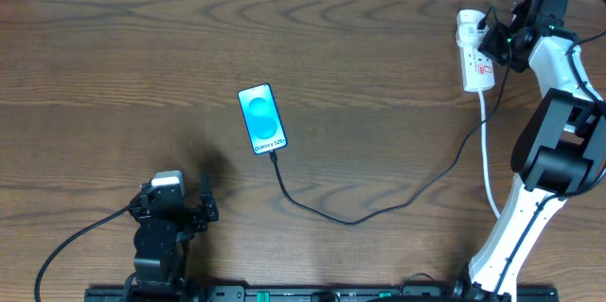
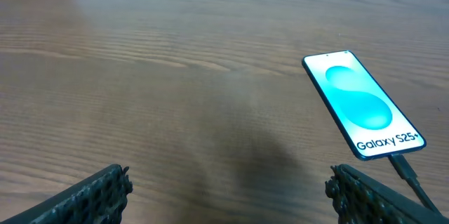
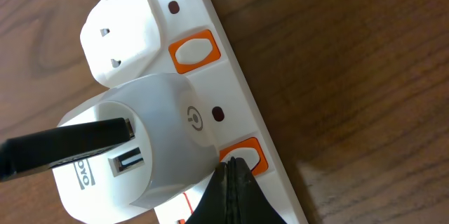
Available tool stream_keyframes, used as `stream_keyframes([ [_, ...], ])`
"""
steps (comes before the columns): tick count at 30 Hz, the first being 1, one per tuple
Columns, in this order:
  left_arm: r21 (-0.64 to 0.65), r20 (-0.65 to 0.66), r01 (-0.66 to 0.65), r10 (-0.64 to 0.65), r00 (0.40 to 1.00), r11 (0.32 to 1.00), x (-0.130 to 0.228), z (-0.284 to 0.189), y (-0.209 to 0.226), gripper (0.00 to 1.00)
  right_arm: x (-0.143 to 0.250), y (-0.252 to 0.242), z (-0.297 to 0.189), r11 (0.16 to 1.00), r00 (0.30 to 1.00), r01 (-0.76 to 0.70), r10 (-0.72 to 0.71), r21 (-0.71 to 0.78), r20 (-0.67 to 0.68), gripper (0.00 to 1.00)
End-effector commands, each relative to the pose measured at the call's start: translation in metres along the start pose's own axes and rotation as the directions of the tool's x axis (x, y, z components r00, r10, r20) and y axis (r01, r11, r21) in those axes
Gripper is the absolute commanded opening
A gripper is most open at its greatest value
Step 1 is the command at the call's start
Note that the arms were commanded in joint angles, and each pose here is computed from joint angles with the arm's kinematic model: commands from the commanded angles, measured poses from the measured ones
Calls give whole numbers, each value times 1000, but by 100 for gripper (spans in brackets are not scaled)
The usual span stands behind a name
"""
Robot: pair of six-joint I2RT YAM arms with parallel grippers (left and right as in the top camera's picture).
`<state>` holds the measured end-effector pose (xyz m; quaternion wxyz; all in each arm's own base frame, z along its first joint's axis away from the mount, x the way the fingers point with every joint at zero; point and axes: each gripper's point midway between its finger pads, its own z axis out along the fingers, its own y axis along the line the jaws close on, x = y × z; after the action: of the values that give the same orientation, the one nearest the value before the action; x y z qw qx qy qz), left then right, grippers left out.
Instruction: Plug charger to phone and switch on socket
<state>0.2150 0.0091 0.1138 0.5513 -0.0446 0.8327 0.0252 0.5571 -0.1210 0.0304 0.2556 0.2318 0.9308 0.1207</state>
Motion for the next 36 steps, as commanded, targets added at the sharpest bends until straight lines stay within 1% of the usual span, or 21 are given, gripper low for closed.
stream_keyframes([
  [1, -9, -9, -3, 3, 1000, 1000, 6, 3, 1, 94, 8, 48, -5, 988, 998, 65, -68, -138, -17, 1],
  [13, -9, -9, -3, 3, 1000, 1000, 6, 3, 1, 93, -9, 48, -14, 987, 997, 66, -61, -147, 41, 1],
  [23, -9, -9, -3, 3, 1000, 1000, 6, 3, 1, 93, -36, 52, -55, 986, 990, 81, -62, -147, 130, 1],
  [30, -9, -9, -3, 3, 1000, 1000, 6, 3, 1, 93, -36, 38, -59, 991, 992, 47, -33, -123, 120, 1],
  [36, -9, -9, -3, 3, 1000, 1000, 6, 3, 1, 94, -33, 25, -52, 998, 993, 34, -29, -47, 111, 1],
])
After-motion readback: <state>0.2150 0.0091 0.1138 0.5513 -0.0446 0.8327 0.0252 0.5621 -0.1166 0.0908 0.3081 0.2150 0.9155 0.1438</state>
